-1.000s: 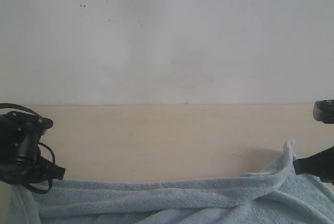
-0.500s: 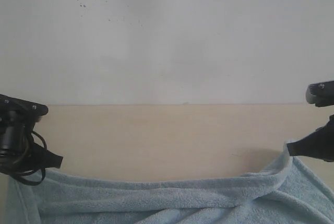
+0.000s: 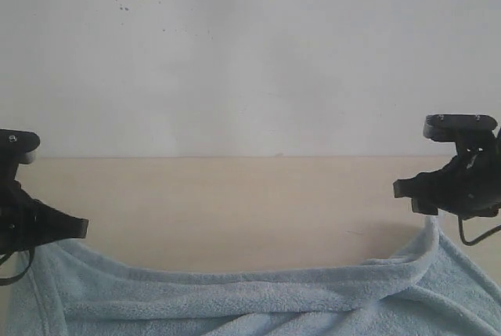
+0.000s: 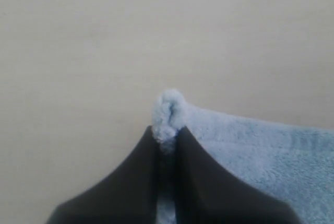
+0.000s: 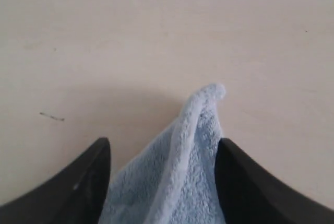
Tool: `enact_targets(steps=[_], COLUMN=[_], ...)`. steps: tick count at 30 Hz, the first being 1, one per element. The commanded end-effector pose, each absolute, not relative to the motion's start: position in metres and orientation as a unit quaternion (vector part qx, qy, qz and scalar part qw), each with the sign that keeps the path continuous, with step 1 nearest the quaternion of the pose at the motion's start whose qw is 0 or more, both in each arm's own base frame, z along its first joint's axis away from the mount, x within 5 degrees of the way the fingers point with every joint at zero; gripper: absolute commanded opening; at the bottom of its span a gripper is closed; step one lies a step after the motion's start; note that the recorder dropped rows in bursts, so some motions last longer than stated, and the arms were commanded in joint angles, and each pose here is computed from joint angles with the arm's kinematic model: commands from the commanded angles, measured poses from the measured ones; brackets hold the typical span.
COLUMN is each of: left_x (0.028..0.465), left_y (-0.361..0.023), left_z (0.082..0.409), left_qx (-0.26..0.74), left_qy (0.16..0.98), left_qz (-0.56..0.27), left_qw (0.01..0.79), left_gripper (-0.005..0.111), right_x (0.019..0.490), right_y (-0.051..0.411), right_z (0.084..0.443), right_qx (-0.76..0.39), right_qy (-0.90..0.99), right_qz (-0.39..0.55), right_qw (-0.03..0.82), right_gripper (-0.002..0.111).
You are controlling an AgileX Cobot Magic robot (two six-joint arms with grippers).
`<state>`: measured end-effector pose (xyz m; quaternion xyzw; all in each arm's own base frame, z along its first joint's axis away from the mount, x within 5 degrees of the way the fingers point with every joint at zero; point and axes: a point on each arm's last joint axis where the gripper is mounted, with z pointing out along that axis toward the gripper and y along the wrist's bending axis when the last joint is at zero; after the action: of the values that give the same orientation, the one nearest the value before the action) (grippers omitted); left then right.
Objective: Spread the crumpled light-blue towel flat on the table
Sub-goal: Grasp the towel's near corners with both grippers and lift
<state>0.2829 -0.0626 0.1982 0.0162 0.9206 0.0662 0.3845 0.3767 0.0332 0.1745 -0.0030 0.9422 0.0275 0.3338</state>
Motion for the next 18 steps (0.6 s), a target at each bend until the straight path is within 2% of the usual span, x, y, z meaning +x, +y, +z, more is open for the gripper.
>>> enact_targets(steps=[1,13,16,18], left_x=[0.271,0.264,0.264,0.264], left_y=[-0.064,-0.066,-0.066,-0.066], left_z=[0.206,0.210,0.210,0.210], left_qx=[0.016,0.013,0.013,0.013], left_qy=[0.916,0.913,0.913,0.913], left_qz=[0.031,0.004,0.004,0.004], left_qw=[0.400,0.407,0.407,0.407], left_gripper=[0.006,0.006,0.006,0.006], right_x=[0.396,0.435,0.437,0.438], right_y=[0.036,0.039,0.040,0.040], right_z=[0.166,0.126,0.121,0.119], right_qx=[0.013,0.017,0.020,0.019], right_qy=[0.944,0.960,0.959,0.958], right_qz=[0.034,0.030,0.031,0.031], right_qw=[0.328,0.278,0.280,0.283], right_gripper=[0.058,0.058,0.050,0.040])
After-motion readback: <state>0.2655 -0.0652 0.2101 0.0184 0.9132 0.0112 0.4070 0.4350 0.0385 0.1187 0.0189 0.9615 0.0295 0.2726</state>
